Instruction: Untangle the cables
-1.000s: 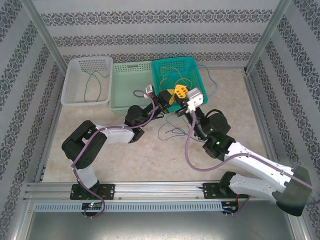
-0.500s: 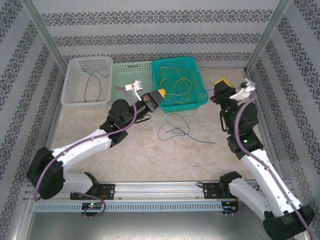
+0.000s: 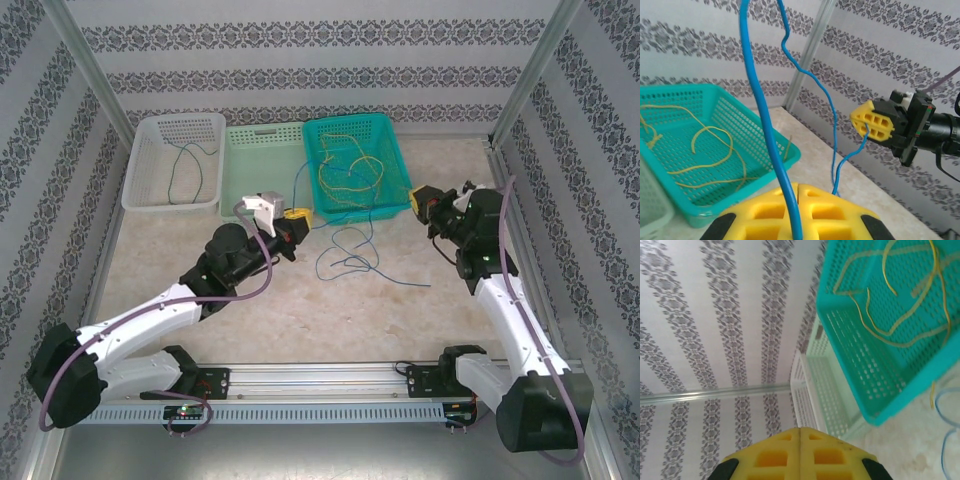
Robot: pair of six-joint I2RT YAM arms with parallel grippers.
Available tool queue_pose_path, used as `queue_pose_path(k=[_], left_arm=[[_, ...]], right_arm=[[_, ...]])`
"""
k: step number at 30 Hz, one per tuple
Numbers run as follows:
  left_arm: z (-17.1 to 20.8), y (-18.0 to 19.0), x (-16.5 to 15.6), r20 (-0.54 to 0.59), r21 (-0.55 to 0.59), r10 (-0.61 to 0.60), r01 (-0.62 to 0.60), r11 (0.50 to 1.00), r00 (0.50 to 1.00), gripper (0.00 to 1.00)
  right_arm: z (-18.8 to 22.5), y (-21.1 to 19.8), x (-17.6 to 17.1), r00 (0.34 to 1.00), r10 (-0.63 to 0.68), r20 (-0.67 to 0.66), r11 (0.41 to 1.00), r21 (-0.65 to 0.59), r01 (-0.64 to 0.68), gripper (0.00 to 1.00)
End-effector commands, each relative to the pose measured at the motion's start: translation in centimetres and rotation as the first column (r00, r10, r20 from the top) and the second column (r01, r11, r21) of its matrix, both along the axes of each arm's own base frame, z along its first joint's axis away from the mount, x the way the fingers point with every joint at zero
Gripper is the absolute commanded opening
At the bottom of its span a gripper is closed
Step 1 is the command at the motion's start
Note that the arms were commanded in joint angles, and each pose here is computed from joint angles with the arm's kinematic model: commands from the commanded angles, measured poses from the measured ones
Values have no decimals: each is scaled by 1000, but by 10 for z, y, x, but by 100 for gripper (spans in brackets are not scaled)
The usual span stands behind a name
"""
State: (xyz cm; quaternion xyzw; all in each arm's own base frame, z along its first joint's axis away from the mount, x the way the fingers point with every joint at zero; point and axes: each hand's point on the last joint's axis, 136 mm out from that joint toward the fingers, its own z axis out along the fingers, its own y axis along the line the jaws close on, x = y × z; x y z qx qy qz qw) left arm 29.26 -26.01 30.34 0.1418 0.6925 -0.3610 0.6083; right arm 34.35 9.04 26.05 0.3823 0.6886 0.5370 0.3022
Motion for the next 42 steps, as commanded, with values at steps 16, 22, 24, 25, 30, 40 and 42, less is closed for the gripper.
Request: queue_pose_path(k=[16,22,24,25,30,40,42], left_arm=[[31,32,3,205,203,99,-141,969,974,0],[45,85,8,250,268,322,-385,883,913,0],[56,114,8,282,243,425,-492,836,860,0],[61,128,8,292,228,468,-536,813,834,0],[73,181,16,298,212,590,-654,726,751,0],[59,267,61,155,200,770,-783,589,619,0],[57,247,65,134,182,686,-698,693,716,0]], right_arm=[[16,-20,2,998,35,54,978,-206,-23,68],[33,-22,9,992,57,117,962,-273,-23,71],[32,-23,8,991,53,123,958,-287,-15,72],[30,-24,8,991,50,125,955,-295,-11,72],[25,-28,3,990,35,136,943,-332,12,73],[19,-30,1,989,39,143,932,-363,16,74],[20,-28,2,985,56,162,925,-380,10,73]])
